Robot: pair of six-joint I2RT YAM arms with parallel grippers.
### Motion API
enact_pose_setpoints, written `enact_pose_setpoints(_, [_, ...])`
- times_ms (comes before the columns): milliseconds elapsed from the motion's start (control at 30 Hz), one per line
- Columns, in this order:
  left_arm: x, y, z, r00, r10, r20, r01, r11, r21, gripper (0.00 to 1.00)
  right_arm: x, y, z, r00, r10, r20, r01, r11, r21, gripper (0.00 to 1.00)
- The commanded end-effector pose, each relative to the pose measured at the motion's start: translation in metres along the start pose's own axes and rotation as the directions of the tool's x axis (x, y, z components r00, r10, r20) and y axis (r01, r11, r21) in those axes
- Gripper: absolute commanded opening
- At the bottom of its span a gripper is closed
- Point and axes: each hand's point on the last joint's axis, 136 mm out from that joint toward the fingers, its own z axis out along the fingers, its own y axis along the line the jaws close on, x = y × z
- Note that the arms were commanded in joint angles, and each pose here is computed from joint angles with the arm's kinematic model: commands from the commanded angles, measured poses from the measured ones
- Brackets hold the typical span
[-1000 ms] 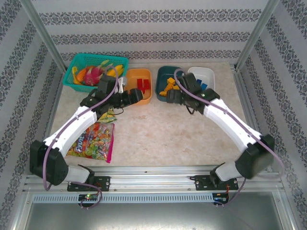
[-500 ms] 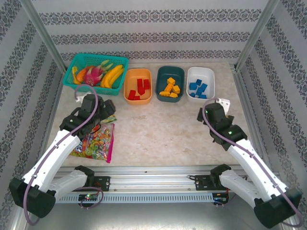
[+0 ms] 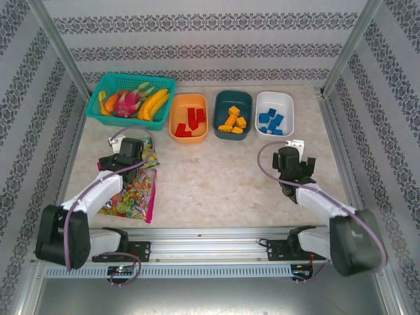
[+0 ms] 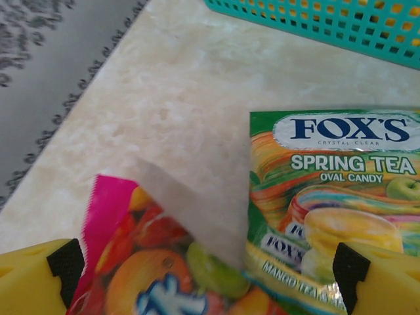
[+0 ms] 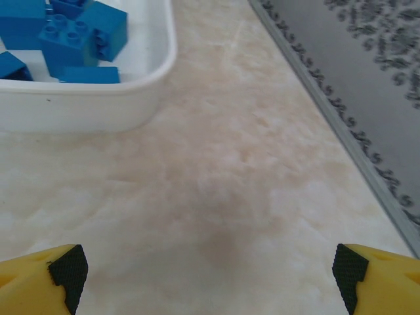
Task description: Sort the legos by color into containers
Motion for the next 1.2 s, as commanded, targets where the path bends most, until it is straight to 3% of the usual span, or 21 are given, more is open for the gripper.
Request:
enact_pose_setpoints(0, [-0.019,-0.022,0.03,0.999,0.0,0.049,-0.006,0.992,0.127,1.0,-0.04,0.023,0.015,0.993,0.005,0.114,0.006,0.995,-0.099,0.98])
enact_pose_setpoints(200, [-0.039,-0.042,0.07,0.992,-0.008,0.13,-0.022,0.975,0.222,1.0,-0.059,0.027,0.042,0.983,0.073,0.168,-0.045,0.985,-0.164,0.98])
enact_pose_setpoints(267, [-0.035,-0.047,0.079,0.997,-0.003,0.082,-0.018,0.967,0.255,1.0,-0.056,0.025,0.046,0.978,0.107,0.18,-0.072,0.98,-0.187,0.98])
enact_pose_setpoints(333, [-0.034,-0.061,0.074,0.994,0.03,0.105,-0.064,0.942,0.33,1.0,-0.054,0.028,0.042,0.979,0.103,0.174,-0.063,0.973,-0.223,0.98])
enact_pose_setpoints(433, [-0.033,-0.059,0.051,0.973,-0.01,0.229,-0.08,0.922,0.378,1.0,-0.05,0.029,0.033,0.96,0.134,0.247,-0.067,0.963,-0.261,0.98])
enact_pose_setpoints(567, [-0.031,-0.049,0.037,0.945,-0.066,0.32,-0.063,0.924,0.376,1.0,-0.04,0.021,0.025,0.922,0.181,0.343,-0.095,0.963,-0.253,0.98])
enact_pose_setpoints(767, [-0.022,-0.053,0.042,0.926,-0.054,0.374,-0.082,0.937,0.34,1.0,-0.041,0.022,0.031,0.939,0.163,0.304,-0.091,0.967,-0.239,0.98])
enact_pose_setpoints(867, [-0.021,-0.053,0.044,0.934,-0.049,0.355,-0.079,0.939,0.335,1.0,-0.033,0.022,0.037,0.958,0.144,0.249,-0.09,0.972,-0.218,0.98])
enact_pose_setpoints(1167, [-0.021,-0.053,0.044,0.936,-0.049,0.349,-0.076,0.939,0.336,1.0,-0.046,0.023,0.036,0.949,0.15,0.277,-0.088,0.971,-0.223,0.98])
